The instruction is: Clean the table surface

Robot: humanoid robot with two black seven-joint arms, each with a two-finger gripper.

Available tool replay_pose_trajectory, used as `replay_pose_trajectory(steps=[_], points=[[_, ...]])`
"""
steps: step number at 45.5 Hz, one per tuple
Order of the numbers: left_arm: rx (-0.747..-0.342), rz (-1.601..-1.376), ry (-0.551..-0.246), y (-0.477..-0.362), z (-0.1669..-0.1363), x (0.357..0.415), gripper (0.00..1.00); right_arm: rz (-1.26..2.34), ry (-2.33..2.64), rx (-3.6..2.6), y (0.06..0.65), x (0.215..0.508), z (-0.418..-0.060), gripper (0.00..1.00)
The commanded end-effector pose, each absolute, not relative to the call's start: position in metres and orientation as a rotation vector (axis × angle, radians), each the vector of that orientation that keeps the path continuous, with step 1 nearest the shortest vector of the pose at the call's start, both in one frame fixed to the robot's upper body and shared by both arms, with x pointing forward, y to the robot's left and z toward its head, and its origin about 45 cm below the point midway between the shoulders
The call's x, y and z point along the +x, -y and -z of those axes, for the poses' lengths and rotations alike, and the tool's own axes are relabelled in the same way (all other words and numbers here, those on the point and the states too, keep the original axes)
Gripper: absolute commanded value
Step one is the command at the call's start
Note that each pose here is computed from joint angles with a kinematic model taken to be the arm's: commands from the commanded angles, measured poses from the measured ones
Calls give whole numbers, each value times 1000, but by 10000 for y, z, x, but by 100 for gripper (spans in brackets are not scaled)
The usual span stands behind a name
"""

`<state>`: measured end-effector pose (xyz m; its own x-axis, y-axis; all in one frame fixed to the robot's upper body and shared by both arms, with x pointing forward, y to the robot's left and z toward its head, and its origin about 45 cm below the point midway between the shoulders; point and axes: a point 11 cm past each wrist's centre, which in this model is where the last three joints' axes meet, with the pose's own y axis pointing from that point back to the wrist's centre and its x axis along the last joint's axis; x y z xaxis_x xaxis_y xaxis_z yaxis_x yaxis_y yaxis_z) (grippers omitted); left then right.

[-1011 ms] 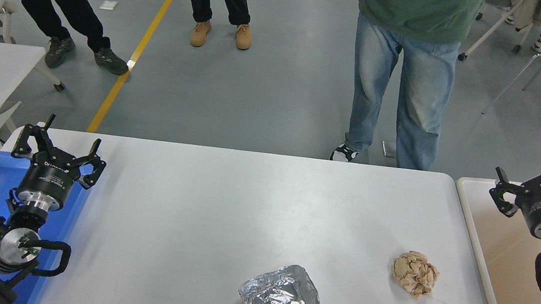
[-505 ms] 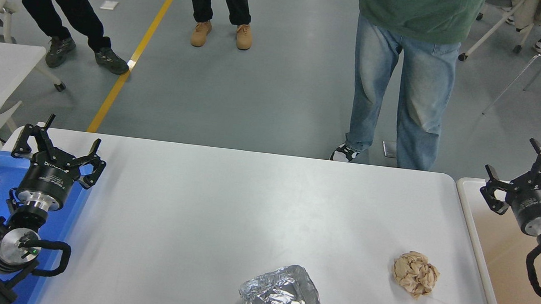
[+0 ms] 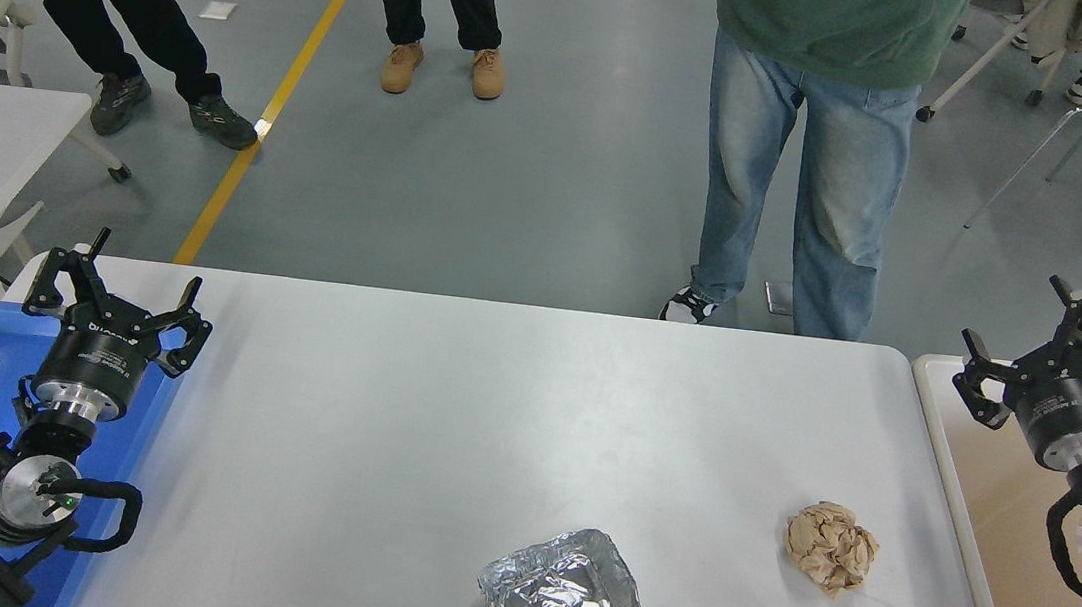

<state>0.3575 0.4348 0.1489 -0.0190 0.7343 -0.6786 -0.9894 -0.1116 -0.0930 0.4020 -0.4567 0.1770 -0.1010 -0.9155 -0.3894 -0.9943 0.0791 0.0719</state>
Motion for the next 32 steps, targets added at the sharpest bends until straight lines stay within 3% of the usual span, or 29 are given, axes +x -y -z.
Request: replay_pose_trajectory(steps=[1,13,32], points=[[-690,-1560,-484,-4348,-1489,3575,99,-469,-2137,-1942,4650,4007,-1813,100],[-690,-1560,-484,-4348,-1489,3575,99,-575,-2161,-1998,4765,3950,-1840,100],[-690,-1560,-484,-4348,-1489,3575,99,-404,-1932,-2422,4785,3628,-2394,100]])
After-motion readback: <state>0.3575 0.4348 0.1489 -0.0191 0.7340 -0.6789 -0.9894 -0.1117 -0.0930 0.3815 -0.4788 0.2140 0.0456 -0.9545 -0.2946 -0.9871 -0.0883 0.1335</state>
